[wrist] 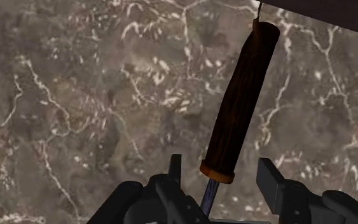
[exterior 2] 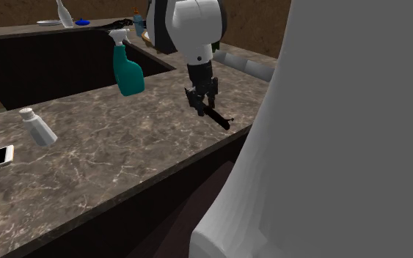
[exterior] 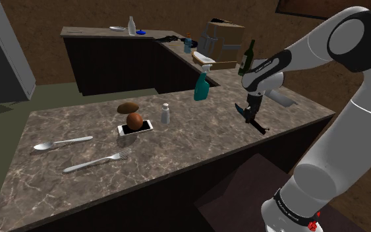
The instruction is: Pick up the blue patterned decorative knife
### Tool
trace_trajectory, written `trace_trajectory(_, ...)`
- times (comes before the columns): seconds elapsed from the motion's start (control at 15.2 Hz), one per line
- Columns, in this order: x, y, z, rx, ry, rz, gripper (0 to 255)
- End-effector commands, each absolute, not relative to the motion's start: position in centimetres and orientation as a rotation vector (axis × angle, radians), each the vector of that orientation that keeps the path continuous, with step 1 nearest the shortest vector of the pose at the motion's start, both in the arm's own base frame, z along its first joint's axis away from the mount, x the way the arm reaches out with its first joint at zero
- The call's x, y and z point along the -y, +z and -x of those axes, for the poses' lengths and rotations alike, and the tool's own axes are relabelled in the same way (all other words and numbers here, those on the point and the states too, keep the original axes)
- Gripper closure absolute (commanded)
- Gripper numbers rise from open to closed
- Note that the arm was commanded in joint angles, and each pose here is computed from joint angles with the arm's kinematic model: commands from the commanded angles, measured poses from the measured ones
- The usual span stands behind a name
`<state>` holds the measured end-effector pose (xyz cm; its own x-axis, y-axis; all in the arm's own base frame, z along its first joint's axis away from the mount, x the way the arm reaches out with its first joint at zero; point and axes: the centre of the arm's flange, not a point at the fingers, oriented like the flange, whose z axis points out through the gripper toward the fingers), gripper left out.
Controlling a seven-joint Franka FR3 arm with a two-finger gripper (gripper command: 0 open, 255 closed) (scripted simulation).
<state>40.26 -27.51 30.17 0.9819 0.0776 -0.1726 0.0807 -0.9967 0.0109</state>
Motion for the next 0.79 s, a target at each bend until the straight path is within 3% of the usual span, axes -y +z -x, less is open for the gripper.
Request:
trace_trajectory(0.0,27.5,30.1,-40.3,-0.124,-0.269,-3.11,255)
trace_trajectory(0.73,27.5,31.7,-40.3,-0.124,-0.269,-3.11,255)
